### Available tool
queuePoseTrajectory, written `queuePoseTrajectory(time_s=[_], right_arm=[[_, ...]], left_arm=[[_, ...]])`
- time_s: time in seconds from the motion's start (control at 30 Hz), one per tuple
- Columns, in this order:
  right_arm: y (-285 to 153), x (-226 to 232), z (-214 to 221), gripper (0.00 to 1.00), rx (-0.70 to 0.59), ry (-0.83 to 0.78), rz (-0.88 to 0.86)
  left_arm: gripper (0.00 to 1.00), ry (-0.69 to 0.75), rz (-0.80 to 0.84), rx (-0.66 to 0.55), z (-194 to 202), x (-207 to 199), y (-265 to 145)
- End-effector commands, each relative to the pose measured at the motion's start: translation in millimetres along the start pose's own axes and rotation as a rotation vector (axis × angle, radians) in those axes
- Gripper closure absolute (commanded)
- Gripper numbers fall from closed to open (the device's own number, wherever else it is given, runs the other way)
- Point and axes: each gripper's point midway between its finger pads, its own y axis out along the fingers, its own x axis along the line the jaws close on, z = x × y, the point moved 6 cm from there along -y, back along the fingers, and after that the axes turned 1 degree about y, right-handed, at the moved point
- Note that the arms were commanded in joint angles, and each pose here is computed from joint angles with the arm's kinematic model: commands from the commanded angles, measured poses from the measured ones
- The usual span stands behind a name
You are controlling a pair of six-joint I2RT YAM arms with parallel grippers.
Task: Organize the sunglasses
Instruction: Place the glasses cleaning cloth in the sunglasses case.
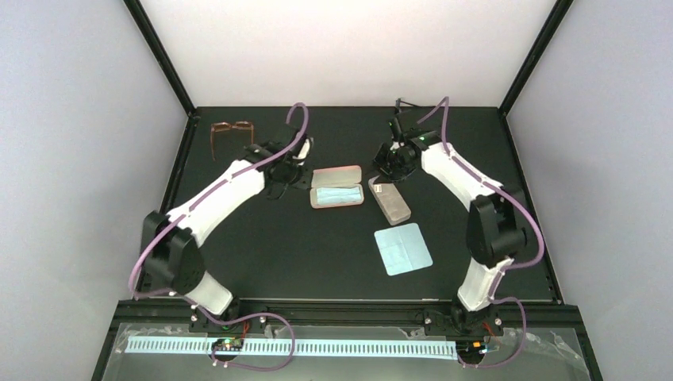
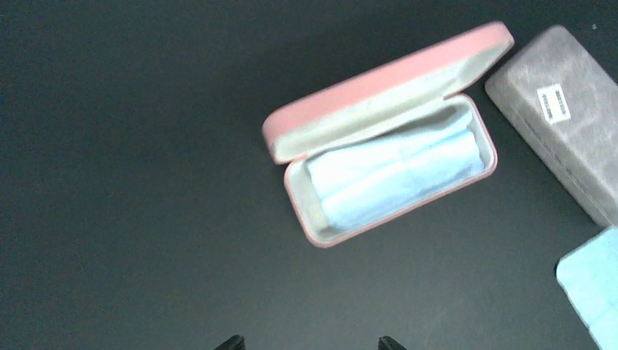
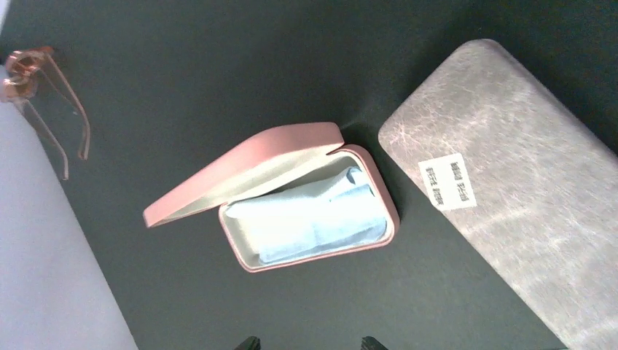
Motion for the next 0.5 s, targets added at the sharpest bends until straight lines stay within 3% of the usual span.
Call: queuePoseTrajectory(time_s=[0.0, 0.03, 0.1, 0.13, 0.27, 0.47], right_arm=[[-35.7, -9.0, 2.1, 0.6, -0.094, -0.094, 0.033], [-41.3, -12.2, 0.9, 0.58, -0.112, -0.097, 0.041], [-51.2, -20.2, -5.5, 0.49, -0.154, -0.086, 0.054], [-54.7, -25.4, -10.8, 0.46, -0.172, -0.069, 0.063], [-62.5, -46.0, -44.0, 0.41, -0.225, 0.056, 0.103], [-59.8, -58.2, -98.6, 0.32, -0.268, 0.245, 0.136]], left_arm=[[0.49, -0.051, -0.032, -0.039, 24.0, 14.5, -46.4], [0.42, -0.056, -0.029, -0.05, 30.9, 16.5, -55.6], [0.1, -0.066, -0.025, -0.07, 44.1, 20.9, -70.8], [0.02, -0.072, -0.022, -0.088, 51.0, 23.0, -79.5], [0.01, -0.099, -0.042, -0.162, 77.0, 34.7, -100.3], [0.01, -0.145, -0.131, -0.182, 113.4, 54.1, -89.1]])
